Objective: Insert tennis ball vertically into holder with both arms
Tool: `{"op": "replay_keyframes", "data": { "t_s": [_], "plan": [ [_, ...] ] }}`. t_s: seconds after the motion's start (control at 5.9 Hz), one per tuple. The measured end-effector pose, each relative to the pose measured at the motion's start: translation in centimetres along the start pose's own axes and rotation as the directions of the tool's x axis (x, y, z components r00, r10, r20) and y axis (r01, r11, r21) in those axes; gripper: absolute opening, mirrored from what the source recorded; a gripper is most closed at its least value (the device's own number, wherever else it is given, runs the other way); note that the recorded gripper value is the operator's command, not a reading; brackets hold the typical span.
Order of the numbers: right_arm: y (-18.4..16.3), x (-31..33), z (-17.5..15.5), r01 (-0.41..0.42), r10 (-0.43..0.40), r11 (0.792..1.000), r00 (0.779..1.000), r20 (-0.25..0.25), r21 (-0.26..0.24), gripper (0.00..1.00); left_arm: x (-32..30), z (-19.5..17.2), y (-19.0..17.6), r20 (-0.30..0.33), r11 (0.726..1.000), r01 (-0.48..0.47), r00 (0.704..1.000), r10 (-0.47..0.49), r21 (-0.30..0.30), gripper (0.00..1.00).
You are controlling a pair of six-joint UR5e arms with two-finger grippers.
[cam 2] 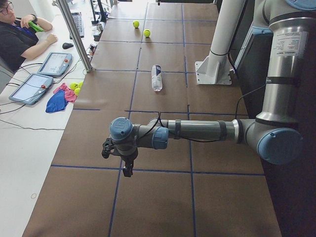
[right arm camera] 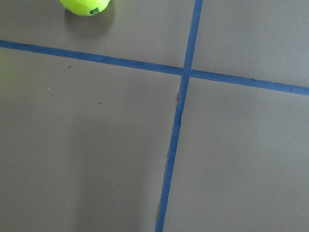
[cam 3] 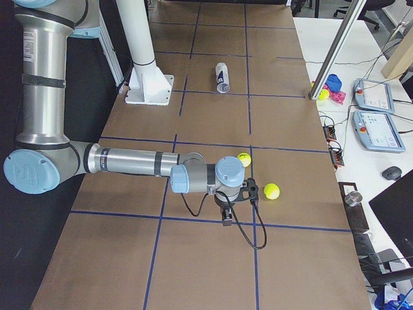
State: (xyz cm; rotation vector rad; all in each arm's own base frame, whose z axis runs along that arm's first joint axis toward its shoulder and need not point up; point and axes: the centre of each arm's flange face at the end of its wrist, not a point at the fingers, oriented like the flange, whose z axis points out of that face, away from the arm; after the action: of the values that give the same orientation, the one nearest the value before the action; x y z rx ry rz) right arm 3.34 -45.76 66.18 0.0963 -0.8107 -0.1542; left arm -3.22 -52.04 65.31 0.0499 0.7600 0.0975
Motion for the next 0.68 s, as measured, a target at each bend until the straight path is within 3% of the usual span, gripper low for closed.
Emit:
{"op": "replay_keyframes", "data": {
  "t_s": [0.34, 0.68],
  "plan": [
    [-0.8, -0.6, -0.6, 0.071, -0.071, 0.994, 0.997, -0.002, 0.078, 1.00, 3.1, -1.7, -3.8, 0.002, 0.994, -0.085, 0.996, 0.086, 0.067, 1.00],
    [-1.5, -1.2, -1.1, 0.100, -0.102, 0.989, 0.995, 0.012, 0.107, 1.00, 5.7, -4.1, -6.0, 0.011, 0.964, -0.194, 0.981, 0.195, 0.183, 1.00]
  ]
}}
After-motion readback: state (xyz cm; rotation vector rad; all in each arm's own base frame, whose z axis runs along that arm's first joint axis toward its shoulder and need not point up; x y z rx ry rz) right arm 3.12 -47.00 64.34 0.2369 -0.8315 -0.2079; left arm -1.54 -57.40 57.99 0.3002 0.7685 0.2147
